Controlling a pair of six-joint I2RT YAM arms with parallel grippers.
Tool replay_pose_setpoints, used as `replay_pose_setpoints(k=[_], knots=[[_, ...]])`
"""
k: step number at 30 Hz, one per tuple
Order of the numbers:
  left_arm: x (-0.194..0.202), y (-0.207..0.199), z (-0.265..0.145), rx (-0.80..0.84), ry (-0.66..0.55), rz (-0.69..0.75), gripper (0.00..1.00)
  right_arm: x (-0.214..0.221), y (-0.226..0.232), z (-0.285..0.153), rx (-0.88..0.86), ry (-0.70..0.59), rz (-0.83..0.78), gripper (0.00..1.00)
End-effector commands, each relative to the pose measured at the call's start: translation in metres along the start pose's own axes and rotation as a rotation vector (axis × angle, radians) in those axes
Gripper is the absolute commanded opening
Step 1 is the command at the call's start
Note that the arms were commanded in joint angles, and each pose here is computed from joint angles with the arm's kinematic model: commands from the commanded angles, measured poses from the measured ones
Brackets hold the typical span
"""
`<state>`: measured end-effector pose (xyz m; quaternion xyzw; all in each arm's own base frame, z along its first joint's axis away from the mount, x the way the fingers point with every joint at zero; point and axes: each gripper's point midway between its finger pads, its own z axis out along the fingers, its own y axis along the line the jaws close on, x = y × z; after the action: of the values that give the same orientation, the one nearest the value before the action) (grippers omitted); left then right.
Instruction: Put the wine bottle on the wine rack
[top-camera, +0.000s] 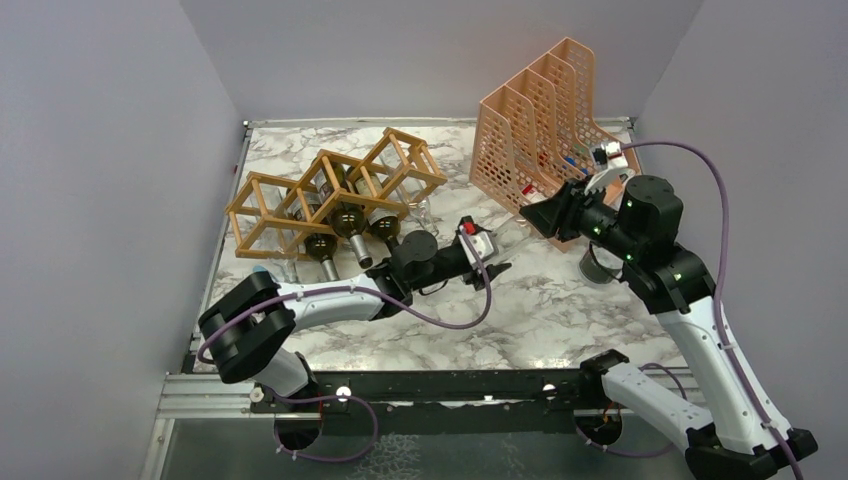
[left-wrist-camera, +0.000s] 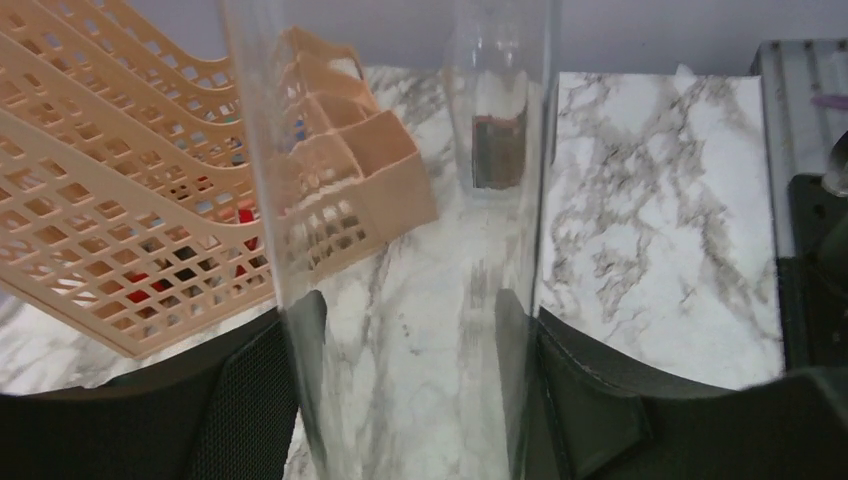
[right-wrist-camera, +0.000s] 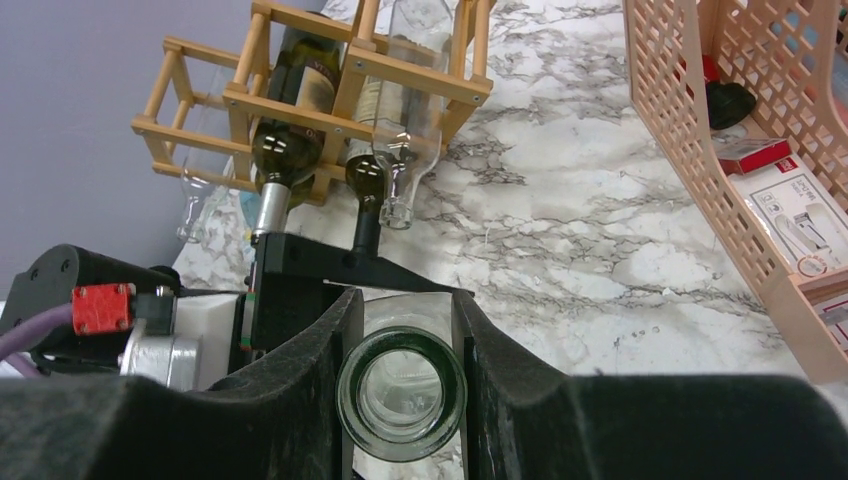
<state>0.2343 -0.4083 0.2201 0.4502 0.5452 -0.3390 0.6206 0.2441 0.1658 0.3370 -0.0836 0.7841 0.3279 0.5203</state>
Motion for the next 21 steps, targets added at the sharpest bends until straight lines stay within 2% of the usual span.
replay_pose_setpoints(k=[1, 3, 5, 7, 9, 12, 17, 21], knots=[[-0.013, 0.004, 0.007, -0.013, -0.042, 0.072, 0.6, -0.022, 0.021, -0.015, -0.066, -0.07, 0.009, 0.15], [-0.016, 0.008, 0.007, -0.025, -0.047, 0.09, 0.41, -0.021, 0.018, -0.016, -0.051, -0.068, 0.01, 0.22], [-0.021, 0.01, 0.006, -0.029, -0.055, 0.126, 0.23, -0.019, 0.015, -0.018, -0.033, -0.058, 0.003, 0.38], [-0.027, 0.013, 0.004, -0.035, -0.066, 0.183, 0.0, -0.015, 0.012, -0.02, -0.016, -0.041, -0.014, 0.55], [-0.033, 0.017, 0.002, -0.043, -0.076, 0.256, 0.0, -0.012, 0.008, -0.023, 0.002, -0.025, -0.042, 0.67], [-0.039, 0.017, -0.002, -0.023, -0.091, 0.414, 0.0, -0.014, 0.007, -0.031, 0.022, -0.022, -0.07, 0.73], [-0.06, 0.007, -0.004, 0.07, -0.171, 0.809, 0.0, -0.02, 0.012, -0.041, 0.016, -0.014, -0.113, 0.73], [-0.084, 0.022, 0.007, 0.039, -0.161, 0.983, 0.0, -0.015, 0.013, -0.044, 0.014, 0.068, -0.16, 0.73]])
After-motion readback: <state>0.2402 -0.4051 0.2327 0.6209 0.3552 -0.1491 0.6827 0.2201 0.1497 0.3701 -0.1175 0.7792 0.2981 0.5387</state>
